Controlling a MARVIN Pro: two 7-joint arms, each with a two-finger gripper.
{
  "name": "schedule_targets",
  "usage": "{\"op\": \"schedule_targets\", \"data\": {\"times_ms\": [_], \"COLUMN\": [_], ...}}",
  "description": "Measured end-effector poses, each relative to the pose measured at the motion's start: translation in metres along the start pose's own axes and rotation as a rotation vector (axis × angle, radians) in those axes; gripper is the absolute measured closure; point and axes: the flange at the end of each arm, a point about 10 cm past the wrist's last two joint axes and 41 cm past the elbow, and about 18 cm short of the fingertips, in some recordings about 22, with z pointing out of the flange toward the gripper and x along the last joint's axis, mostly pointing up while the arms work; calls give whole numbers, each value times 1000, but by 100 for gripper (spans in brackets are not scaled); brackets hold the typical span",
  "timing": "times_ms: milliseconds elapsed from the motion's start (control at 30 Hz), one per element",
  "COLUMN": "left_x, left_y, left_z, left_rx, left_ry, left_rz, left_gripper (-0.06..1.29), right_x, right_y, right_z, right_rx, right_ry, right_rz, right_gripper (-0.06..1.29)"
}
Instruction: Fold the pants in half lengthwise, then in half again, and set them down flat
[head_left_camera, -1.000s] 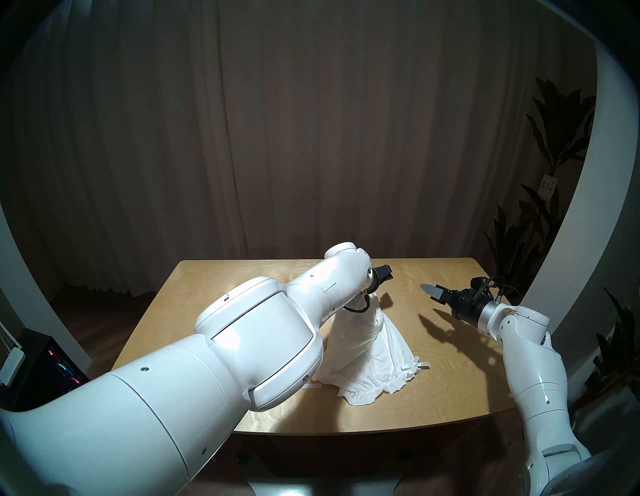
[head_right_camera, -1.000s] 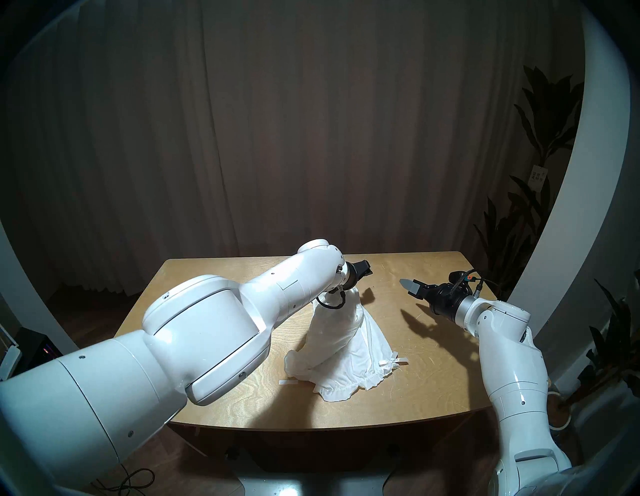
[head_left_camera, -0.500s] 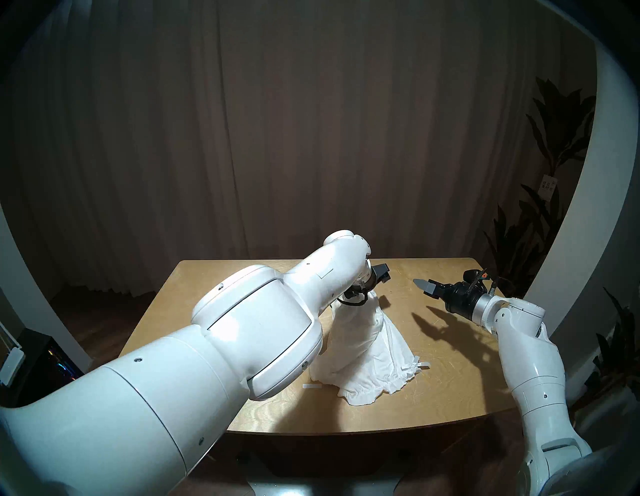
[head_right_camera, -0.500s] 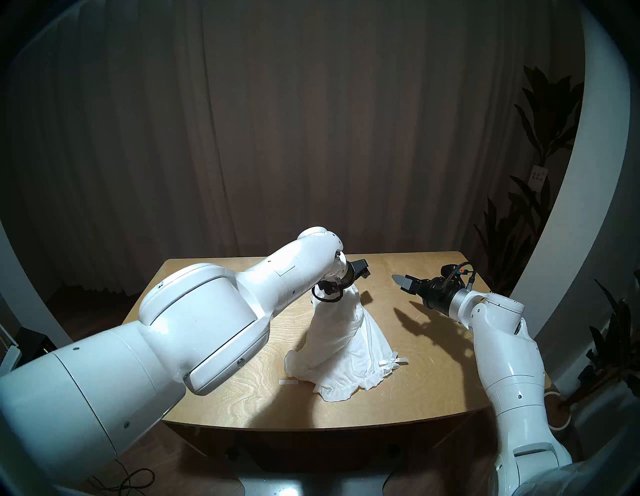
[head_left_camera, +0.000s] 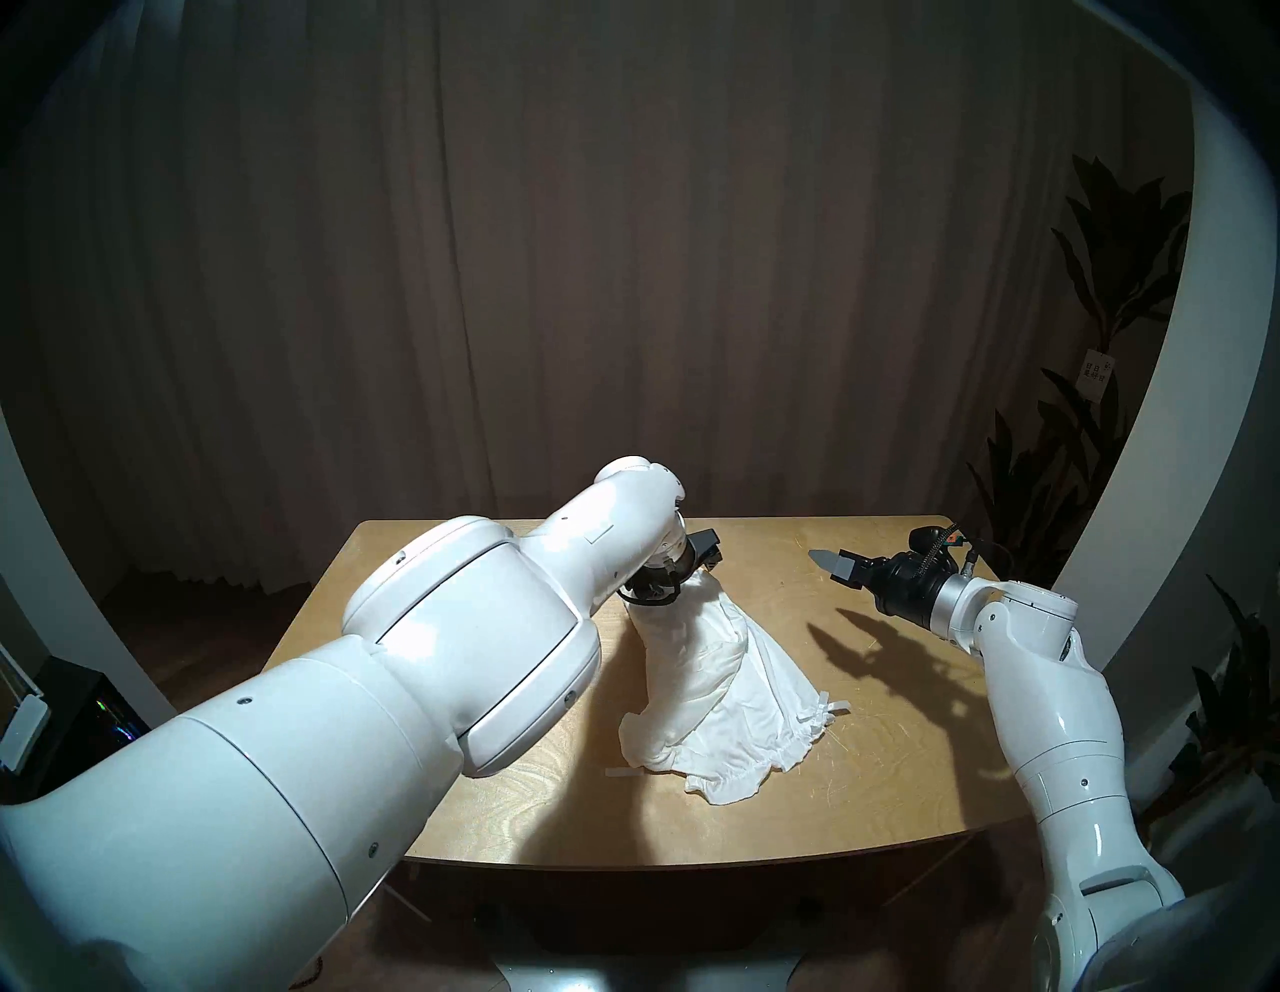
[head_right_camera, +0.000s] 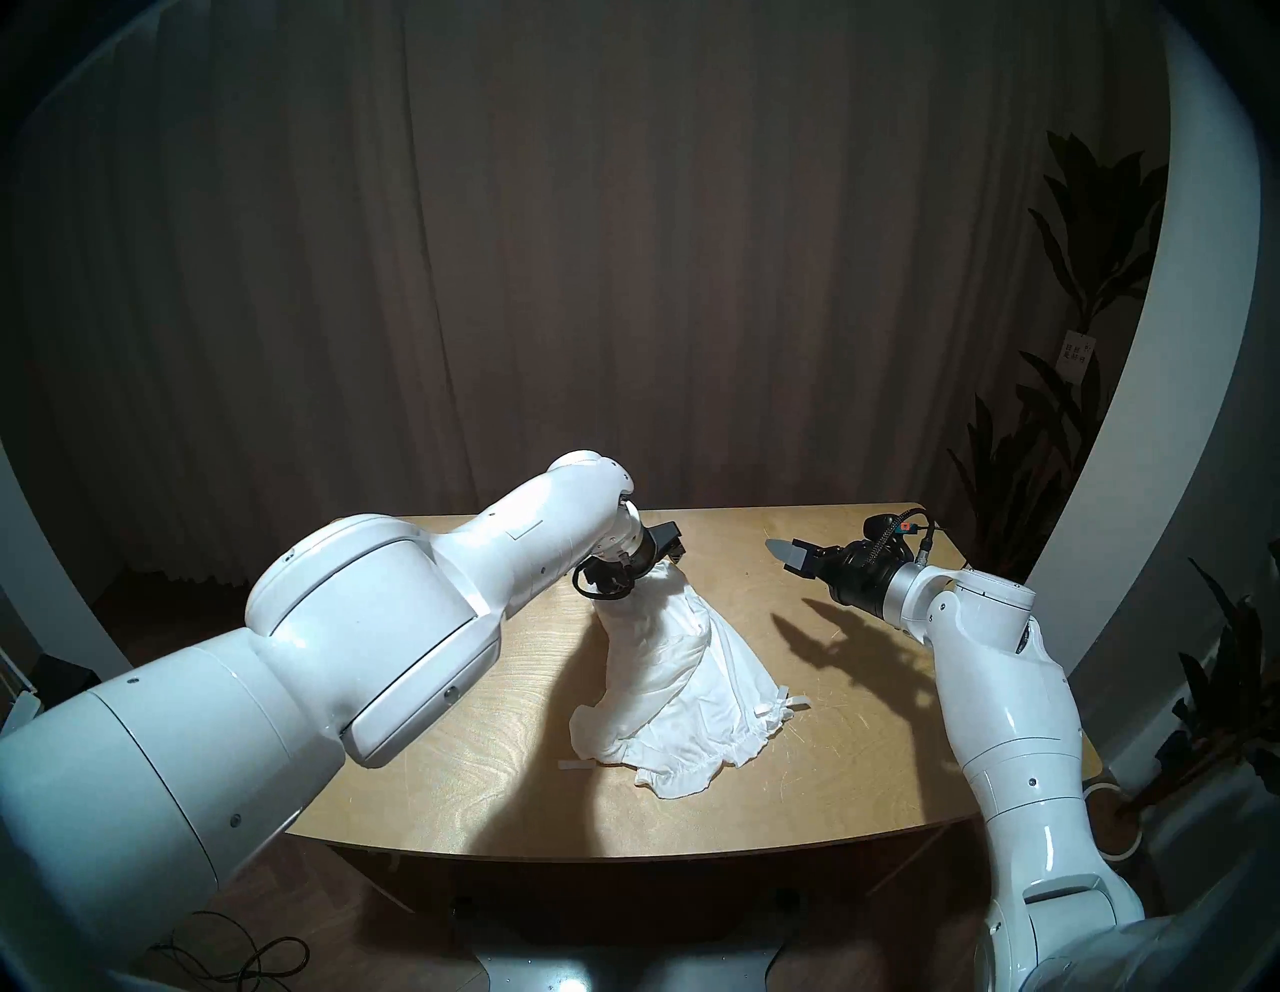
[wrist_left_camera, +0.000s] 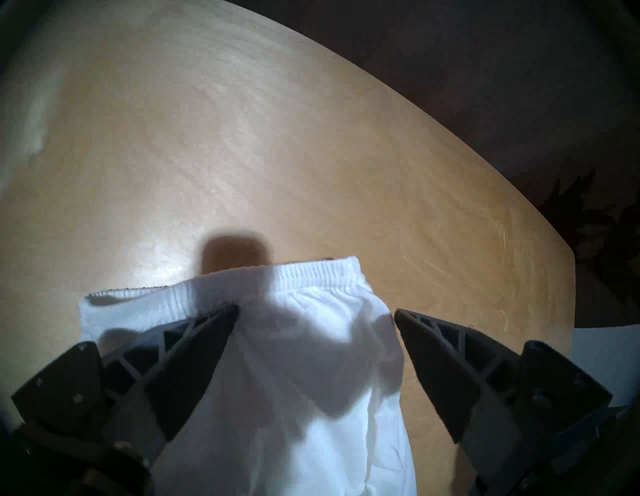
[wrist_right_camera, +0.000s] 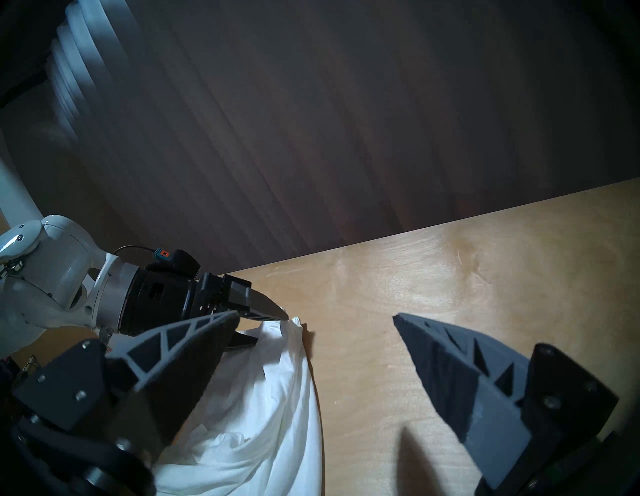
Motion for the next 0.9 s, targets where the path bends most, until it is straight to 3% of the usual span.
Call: {"op": "schedule_targets", "data": {"times_ms": [200,667,900], "left_x": [11,11,24], "left_y": [0,66,80], "left_z": [-8,-39,-57], "left_rx": [-32,-225,-272], "left_ry": [-11,-52,-35], "left_rz": [-20,57,77], "left_gripper": [3,3,3], "right_x": [-3,-2,-3], "right_y": [-6,6,8], "right_z": [10,11,13], "right_rx": [14,-36,-43], "right_ry": [-20,-36,-45], "right_rz": [-5,-8,-10], "right_gripper": [3,2,3]}}
